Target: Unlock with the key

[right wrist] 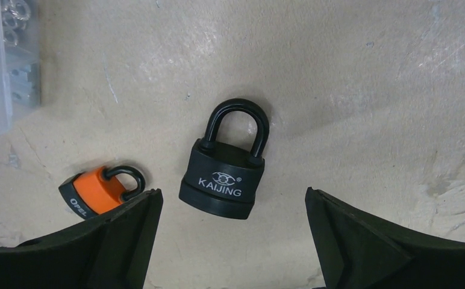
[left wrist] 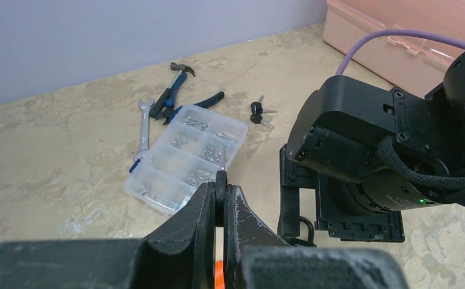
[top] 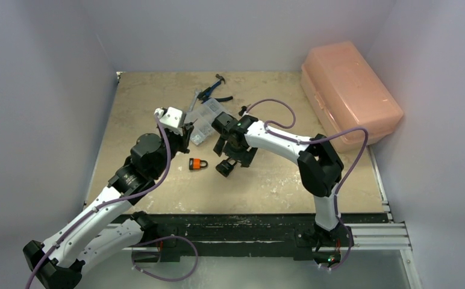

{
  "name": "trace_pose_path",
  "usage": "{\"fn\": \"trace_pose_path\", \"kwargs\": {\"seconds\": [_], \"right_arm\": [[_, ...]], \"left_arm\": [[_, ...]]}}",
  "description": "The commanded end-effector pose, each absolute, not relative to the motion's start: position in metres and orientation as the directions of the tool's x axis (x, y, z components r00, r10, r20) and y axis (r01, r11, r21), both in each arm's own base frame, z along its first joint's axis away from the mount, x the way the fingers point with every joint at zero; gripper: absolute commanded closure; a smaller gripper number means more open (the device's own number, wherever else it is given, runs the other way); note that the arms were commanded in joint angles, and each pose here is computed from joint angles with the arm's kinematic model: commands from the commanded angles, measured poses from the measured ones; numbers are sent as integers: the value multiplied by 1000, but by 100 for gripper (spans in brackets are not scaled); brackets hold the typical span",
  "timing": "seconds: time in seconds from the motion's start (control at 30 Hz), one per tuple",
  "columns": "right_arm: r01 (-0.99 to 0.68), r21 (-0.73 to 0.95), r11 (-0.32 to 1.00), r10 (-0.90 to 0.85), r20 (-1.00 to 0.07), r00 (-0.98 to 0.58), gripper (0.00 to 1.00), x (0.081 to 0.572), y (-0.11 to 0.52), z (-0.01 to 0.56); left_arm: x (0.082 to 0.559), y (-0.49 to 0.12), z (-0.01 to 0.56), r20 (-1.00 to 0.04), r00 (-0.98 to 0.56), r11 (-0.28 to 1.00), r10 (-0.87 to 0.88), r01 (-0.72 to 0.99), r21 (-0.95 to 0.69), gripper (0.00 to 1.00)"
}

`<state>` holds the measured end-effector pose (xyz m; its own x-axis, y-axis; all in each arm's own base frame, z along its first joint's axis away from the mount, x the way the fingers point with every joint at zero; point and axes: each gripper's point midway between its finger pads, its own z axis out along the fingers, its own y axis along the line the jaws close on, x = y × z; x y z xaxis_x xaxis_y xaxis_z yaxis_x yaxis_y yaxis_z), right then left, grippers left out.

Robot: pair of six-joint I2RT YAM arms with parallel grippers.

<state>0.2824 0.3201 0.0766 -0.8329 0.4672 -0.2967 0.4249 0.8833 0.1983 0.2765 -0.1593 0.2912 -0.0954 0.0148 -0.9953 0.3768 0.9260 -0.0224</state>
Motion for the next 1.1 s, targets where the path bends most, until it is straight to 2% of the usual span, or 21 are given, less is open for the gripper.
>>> {"fn": "trace_pose_path", "kwargs": {"seconds": [0.0, 0.7, 0.97, 1.07], "right_arm": [[468, 202, 860, 509, -295, -808, 1, 286, 324, 84], [481, 163, 861, 508, -247, -825, 2, 286, 345, 43], [479, 138, 867, 499, -230, -836, 8, 284, 347, 30], [481, 138, 866, 500, -231, -834, 17, 285, 348, 31]], "left_arm": [[276, -155, 314, -998, -55, 931, -31, 362, -48, 100], [277, -156, 310, -998, -59, 929, -7, 369, -29, 100], [277, -156, 309, -998, -63, 930, 5, 367, -19, 100], [277, -156, 308, -998, -65, 930, 7, 368, -17, 100]]}}
